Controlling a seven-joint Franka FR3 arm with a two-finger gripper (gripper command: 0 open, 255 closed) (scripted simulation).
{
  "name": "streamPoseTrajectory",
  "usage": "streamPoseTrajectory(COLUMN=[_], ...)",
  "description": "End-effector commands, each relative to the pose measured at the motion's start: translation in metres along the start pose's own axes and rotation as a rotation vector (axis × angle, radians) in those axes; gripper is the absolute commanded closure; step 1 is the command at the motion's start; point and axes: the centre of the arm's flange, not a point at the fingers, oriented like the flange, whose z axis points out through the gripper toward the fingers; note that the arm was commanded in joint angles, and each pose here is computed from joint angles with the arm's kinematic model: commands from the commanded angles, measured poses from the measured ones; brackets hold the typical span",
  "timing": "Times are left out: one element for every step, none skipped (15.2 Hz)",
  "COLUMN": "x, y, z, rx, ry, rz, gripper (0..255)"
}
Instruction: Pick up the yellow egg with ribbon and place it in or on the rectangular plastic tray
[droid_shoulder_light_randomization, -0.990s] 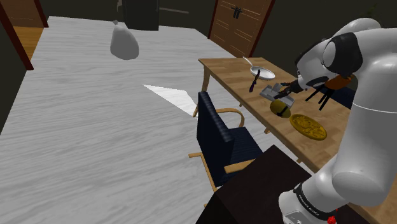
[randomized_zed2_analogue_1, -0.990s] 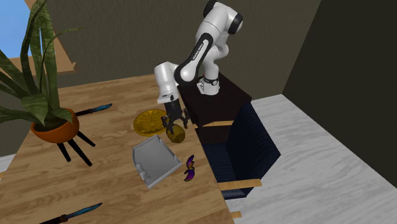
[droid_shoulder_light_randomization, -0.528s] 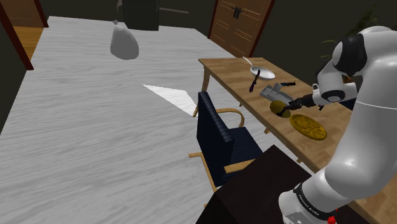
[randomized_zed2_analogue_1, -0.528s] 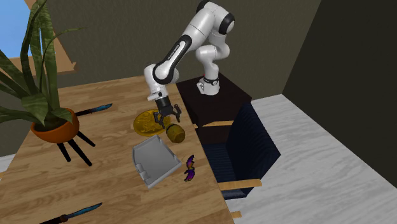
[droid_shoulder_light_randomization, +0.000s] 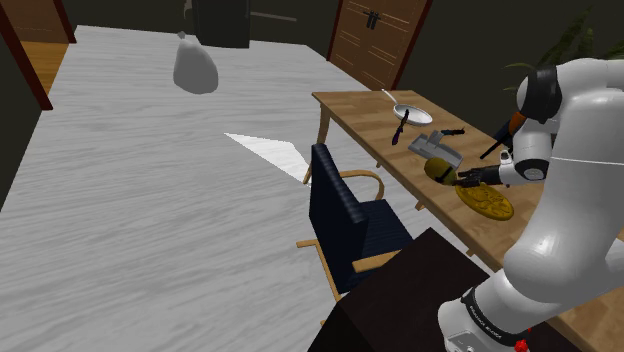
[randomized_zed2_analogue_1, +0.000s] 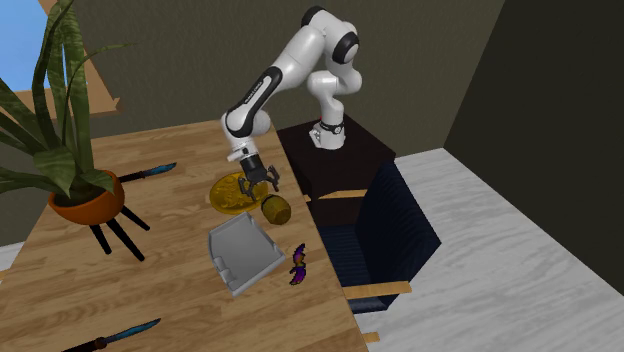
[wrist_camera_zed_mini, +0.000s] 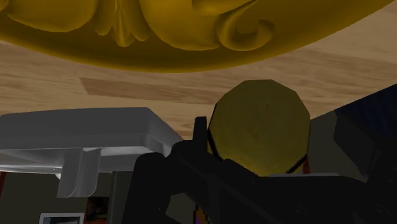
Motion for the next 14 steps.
streamPoseTrajectory(x=[-0.001, -0.001, -0.001, -0.001, -0.001, -0.001, -0.001, -0.001, -0.001, -0.001, -0.001, -0.001, -0.001, -0.001], y=[0.001, 0.001, 0.001, 0.001, 0.001, 0.001, 0.001, 0.001, 0.001, 0.001, 0.001, 0.001, 0.001, 0.001], z=[0.010, 0.016, 0.021, 0.024, 0.024, 0.024, 0.024, 0.024, 0.024, 0.024, 0.024, 0.024, 0.024, 0.024], rx=[0.000, 0.000, 0.000, 0.000, 0.000, 0.000, 0.000, 0.000, 0.000, 0.000, 0.000, 0.000, 0.000, 0.000], ry=[0.002, 0.002, 0.002, 0.002, 0.002, 0.002, 0.002, 0.002, 0.002, 0.002, 0.002, 0.002, 0.002, 0.002], rz=[0.000, 0.000, 0.000, 0.000, 0.000, 0.000, 0.000, 0.000, 0.000, 0.000, 0.000, 0.000, 0.000, 0.000], gripper=[0, 0, 0, 0, 0, 0, 0, 0, 0, 0, 0, 255, 255, 255])
